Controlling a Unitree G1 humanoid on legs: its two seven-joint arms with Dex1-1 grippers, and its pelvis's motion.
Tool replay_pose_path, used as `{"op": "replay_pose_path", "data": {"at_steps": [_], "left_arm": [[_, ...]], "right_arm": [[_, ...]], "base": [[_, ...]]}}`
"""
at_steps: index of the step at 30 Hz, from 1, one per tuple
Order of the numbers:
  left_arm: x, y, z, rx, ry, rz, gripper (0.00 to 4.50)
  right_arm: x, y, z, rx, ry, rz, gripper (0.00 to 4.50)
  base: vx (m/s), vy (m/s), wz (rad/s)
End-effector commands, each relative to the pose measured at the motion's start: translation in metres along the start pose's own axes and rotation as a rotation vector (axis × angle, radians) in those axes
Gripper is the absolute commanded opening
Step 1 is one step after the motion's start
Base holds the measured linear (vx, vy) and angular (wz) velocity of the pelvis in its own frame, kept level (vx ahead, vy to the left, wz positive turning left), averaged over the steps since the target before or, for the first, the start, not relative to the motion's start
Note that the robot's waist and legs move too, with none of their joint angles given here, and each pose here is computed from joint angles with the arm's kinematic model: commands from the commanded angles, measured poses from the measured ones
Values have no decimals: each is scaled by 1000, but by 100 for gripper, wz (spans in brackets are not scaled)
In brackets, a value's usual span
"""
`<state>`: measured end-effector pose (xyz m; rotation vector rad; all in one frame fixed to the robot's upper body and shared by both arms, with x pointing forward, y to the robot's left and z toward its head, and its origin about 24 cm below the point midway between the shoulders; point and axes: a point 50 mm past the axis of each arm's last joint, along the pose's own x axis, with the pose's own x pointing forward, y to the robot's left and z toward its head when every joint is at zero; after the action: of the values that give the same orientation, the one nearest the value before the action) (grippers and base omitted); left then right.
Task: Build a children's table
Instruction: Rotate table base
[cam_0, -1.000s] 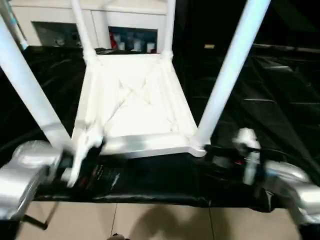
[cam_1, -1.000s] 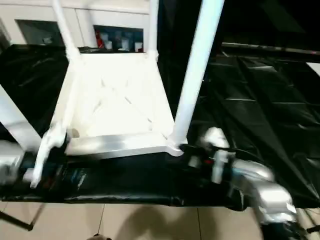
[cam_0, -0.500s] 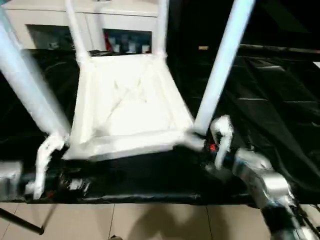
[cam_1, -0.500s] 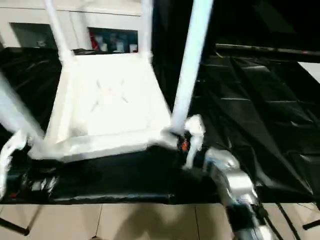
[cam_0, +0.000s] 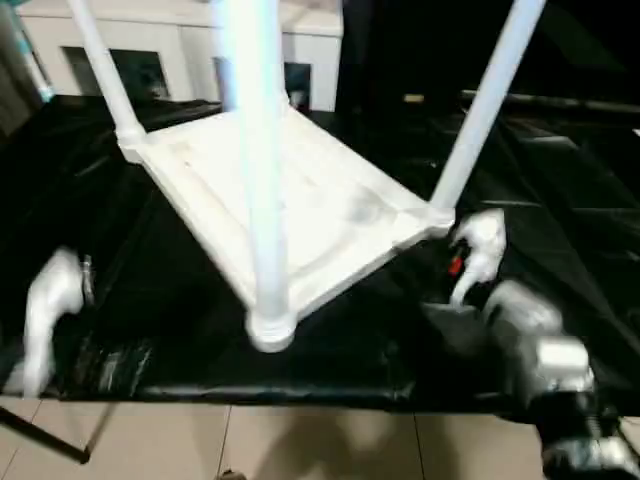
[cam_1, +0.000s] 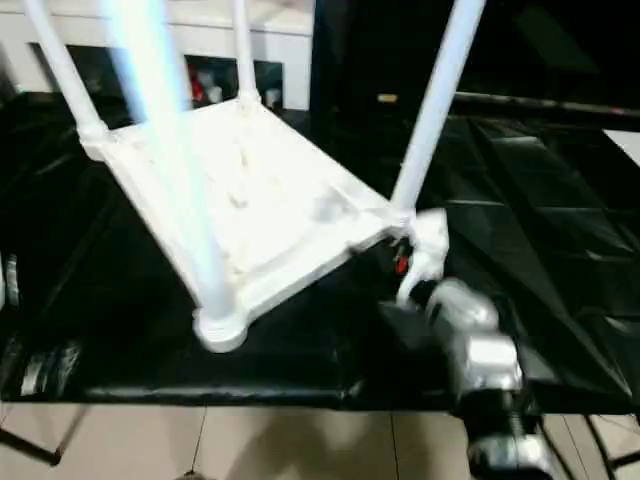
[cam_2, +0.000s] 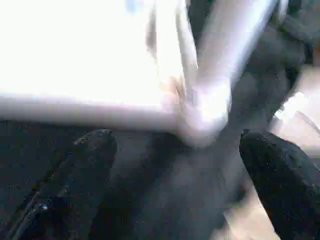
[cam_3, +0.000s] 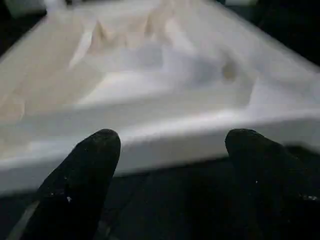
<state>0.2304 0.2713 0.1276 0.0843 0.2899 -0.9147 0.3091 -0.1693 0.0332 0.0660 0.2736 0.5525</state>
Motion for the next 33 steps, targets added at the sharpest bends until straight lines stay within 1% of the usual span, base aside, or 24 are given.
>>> {"op": "replay_pose_path", "data": {"at_steps": [1,2,3,4,6,7,8,11,14,15,17,20,22,23,24,27,29,30,31,33], "left_arm": [[14,0,19,63,-111,-10,445],[15,0,19,63,-114,-11,445],[25,0,25,73,-150,-25,445],[33,1,27,81,-162,-45,445],[43,-1,28,89,-165,-86,445],[53,-3,29,88,-174,-136,445],[55,-4,29,89,-177,-144,445],[77,-14,36,72,-219,-259,445],[92,-18,38,85,-232,-306,445],[101,-21,40,90,-247,-328,445],[109,-23,42,87,-259,-354,445],[126,-31,45,64,-289,-427,445],[137,-37,46,64,-287,-469,445],[137,-37,46,64,-287,-469,445],[149,-43,47,70,-283,-508,445],[164,-52,49,87,-284,-551,445],[179,-58,50,112,-269,-550,445],[193,-66,52,139,-285,-557,445],[194,-67,52,140,-286,-558,445],[205,-74,54,157,-290,-558,445]], "right_arm": [[-4,-9,-7,-23,64,-73,384],[-4,-9,-7,-23,65,-75,384],[-4,-11,-10,-32,81,-101,384],[-4,-12,-13,-24,95,-115,384],[-3,-13,-15,-18,110,-125,384],[0,-11,-15,-23,115,-124,384],[0,-11,-15,-24,115,-123,384],[7,-5,-14,-29,117,-116,384],[14,-1,-14,-37,119,-106,384],[18,2,-14,-41,120,-101,384],[22,5,-13,-38,115,-89,384],[31,11,-11,-27,106,-67,384],[36,15,-12,-25,107,-47,384],[36,15,-12,-25,107,-47,384],[41,20,-12,-21,108,-26,384],[46,25,-11,-19,106,-1,384],[50,29,-9,-11,97,15,384],[53,32,-9,-13,93,29,384],[53,32,-9,-13,93,30,384],[55,34,-9,-16,94,39,384]], "base": [[0,0,0],[0,0,0],[0,0,0],[0,0,0],[0,0,0],[0,0,0],[0,0,0],[0,0,0],[0,0,0],[0,0,0],[0,0,0],[0,0,0],[0,0,0],[0,0,0],[0,0,0],[0,0,0],[0,0,0],[0,0,0],[0,0,0],[0,0,0]]}}
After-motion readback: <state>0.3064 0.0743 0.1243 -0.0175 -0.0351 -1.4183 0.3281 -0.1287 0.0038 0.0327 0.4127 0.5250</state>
